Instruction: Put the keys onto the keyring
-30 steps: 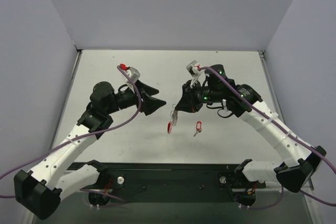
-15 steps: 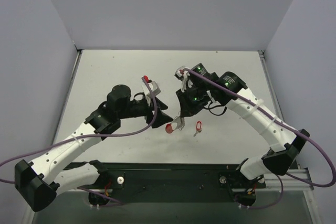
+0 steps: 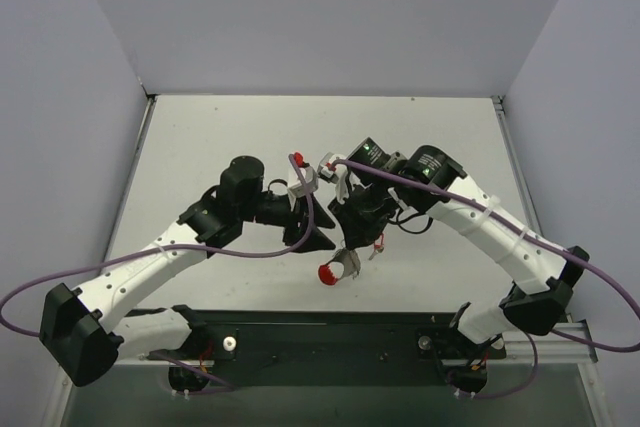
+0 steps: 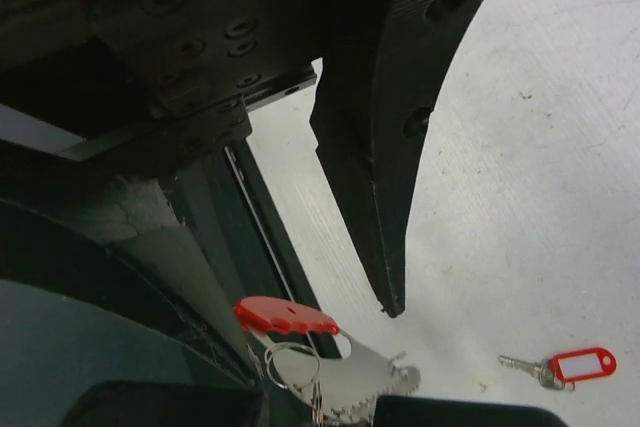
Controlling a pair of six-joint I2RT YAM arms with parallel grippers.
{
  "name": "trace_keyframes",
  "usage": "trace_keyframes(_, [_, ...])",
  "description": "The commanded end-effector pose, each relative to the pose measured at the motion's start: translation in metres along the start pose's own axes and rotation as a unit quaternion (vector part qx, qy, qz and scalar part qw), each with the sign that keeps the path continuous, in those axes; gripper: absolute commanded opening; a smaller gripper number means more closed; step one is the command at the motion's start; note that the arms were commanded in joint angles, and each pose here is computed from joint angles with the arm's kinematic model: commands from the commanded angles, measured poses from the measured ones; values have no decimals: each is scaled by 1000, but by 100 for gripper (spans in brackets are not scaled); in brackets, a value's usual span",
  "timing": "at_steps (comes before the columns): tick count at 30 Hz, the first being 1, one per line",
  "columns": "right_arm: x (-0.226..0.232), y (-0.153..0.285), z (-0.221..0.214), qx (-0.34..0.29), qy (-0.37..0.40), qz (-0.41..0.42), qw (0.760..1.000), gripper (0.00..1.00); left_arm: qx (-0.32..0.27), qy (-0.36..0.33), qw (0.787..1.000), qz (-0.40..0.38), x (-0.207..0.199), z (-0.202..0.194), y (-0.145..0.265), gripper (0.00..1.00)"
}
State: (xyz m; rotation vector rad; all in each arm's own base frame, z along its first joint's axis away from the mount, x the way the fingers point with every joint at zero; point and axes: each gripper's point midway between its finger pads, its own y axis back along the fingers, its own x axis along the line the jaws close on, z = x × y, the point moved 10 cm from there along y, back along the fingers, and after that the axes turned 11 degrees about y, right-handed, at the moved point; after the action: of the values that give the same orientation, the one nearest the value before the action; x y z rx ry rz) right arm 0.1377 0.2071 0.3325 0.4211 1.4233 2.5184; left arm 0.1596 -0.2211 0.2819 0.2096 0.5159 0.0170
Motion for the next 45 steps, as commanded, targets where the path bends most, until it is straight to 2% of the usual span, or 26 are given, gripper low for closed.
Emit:
trace_keyframes(1, [13,21,-4,-18,43,36,998,0,-15,-64,994,-90,-22,24,-1,63])
trace_keyframes(9, [16,27,-4,-35,61,49,996,0,3,-60,989,-137,-29,26,-7,65])
trace_keyframes(15, [16,29,-2,-41,62,48,996,0,20,-40,991,-128,-23,25,-19,47])
trace_keyframes(20, [17,30,-3,-42,62,49,996,0,24,-36,992,-120,-22,24,-27,40])
trace_keyframes(22, [18,31,-2,-46,63,49,996,0,26,-33,992,-117,-21,25,-29,40])
trace_keyframes(24, [18,31,-3,-46,62,47,996,0,30,-31,992,-115,-20,24,-32,50])
trace_keyframes(26, [18,32,-2,-50,62,44,996,0,32,-29,994,-105,-18,23,-35,53])
trace_keyframes(30, [18,34,-2,-58,66,36,995,0,31,-26,995,-96,-15,23,-37,51])
trace_keyframes(33, [16,34,-2,-69,69,26,995,0,25,-27,994,-99,-15,22,-38,45])
trace_keyframes(36, [17,34,-3,-91,71,16,993,0,-6,-35,996,-85,-15,23,-36,44])
trace_keyframes(41, [18,37,-4,-109,73,12,991,0,-64,-54,994,-70,-21,29,-30,56])
trace_keyframes(45, [18,36,-6,-107,74,12,991,0,-65,-56,994,-71,-23,29,-28,56])
